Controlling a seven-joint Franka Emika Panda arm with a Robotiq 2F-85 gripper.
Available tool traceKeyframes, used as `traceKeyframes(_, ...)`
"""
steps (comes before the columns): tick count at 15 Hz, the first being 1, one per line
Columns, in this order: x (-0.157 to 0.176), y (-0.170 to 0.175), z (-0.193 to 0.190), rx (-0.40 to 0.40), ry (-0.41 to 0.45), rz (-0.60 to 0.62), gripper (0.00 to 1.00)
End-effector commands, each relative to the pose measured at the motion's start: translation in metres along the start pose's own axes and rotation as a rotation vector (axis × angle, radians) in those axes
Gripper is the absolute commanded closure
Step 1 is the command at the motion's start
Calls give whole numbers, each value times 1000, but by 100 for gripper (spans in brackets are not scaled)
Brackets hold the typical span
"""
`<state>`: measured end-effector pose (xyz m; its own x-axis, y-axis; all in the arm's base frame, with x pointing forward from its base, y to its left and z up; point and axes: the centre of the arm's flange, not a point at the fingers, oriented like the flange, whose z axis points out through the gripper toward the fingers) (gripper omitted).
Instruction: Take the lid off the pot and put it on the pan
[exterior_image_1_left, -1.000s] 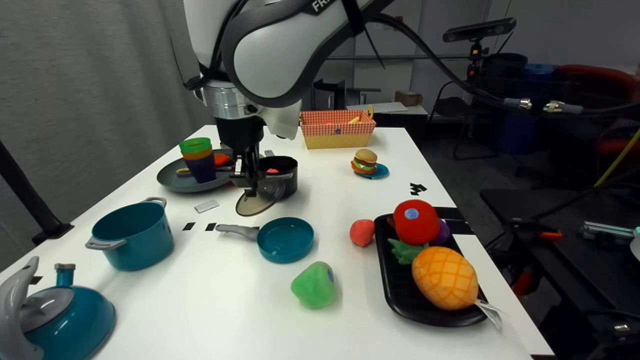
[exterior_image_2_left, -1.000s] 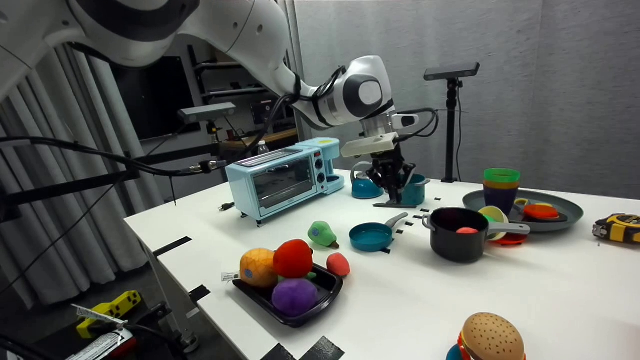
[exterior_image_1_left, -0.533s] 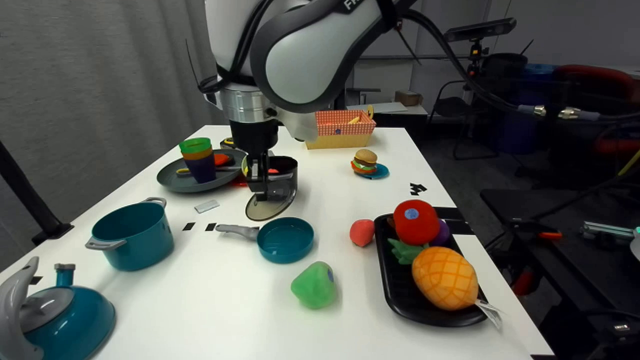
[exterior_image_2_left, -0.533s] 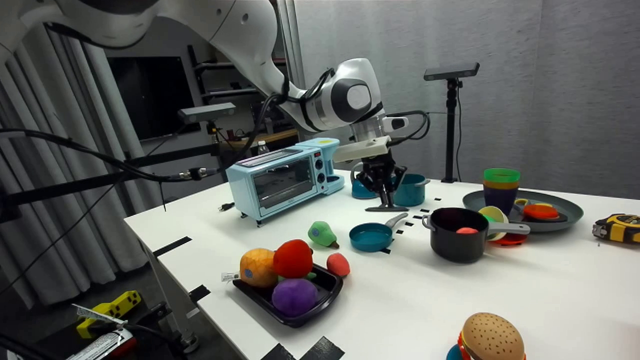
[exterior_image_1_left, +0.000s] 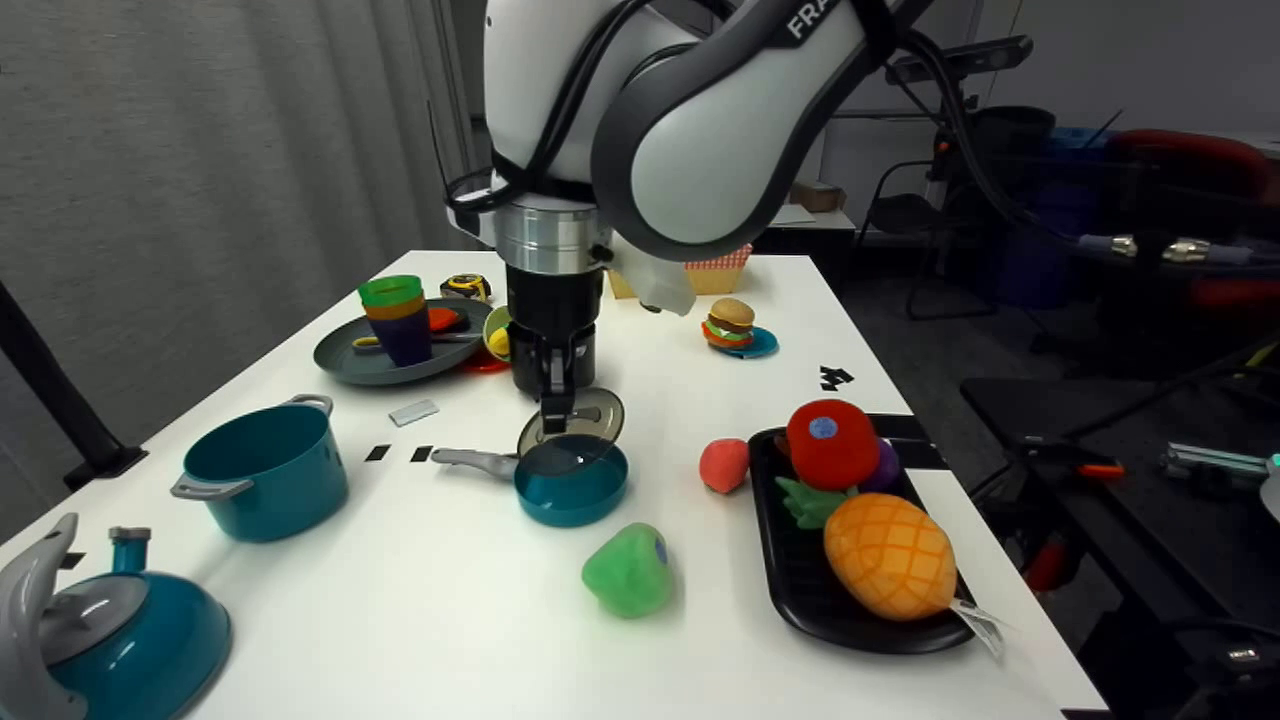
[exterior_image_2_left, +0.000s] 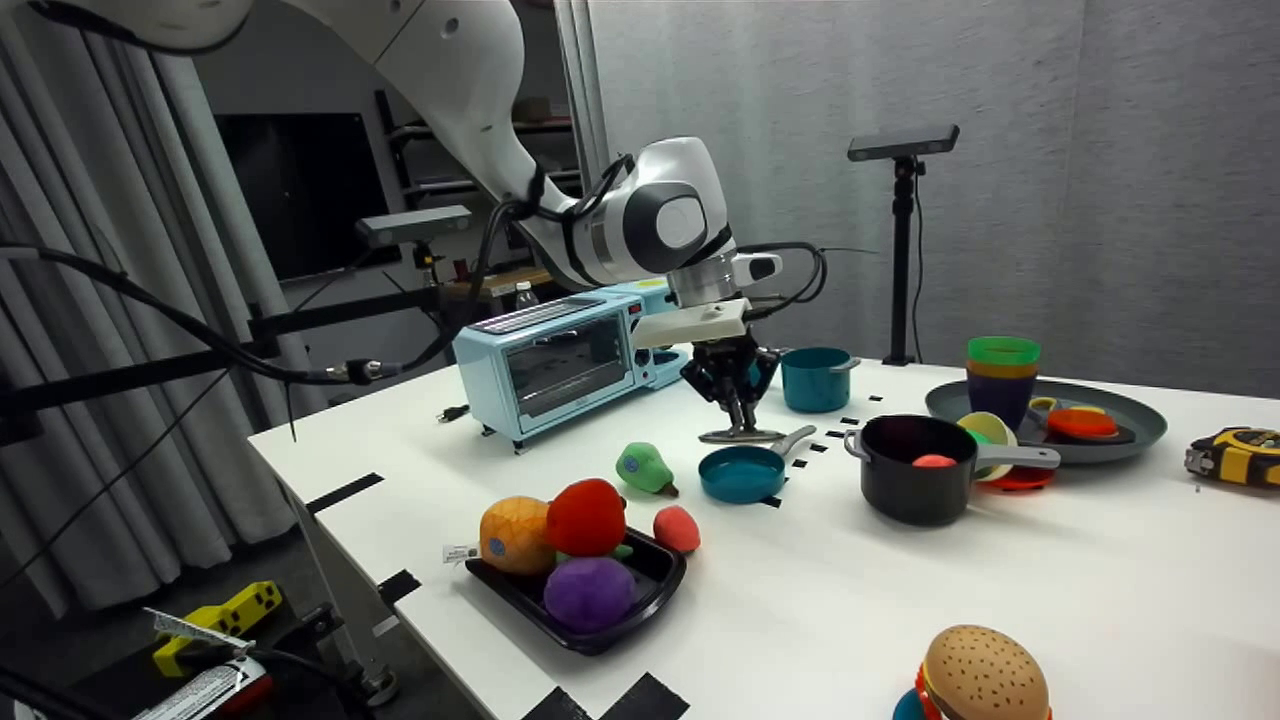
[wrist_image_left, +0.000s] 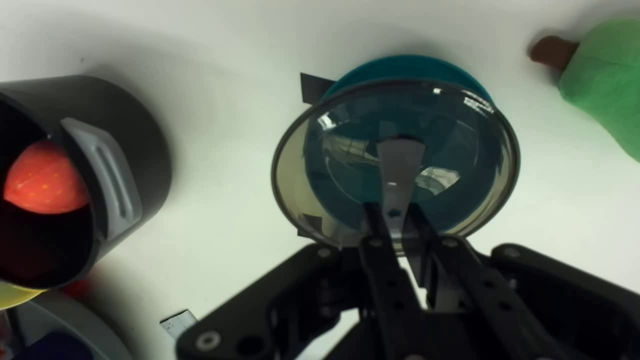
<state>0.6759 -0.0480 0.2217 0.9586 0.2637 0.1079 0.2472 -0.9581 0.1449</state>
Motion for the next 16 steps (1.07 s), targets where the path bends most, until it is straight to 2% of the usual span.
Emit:
traceKeyframes(1, -31, -7, -8, 16, 43, -23, 96)
traceKeyframes(6, -38, -2, -3, 2, 118, 15, 96)
traceKeyframes(16, -42, -7, 13, 23, 166, 55, 96)
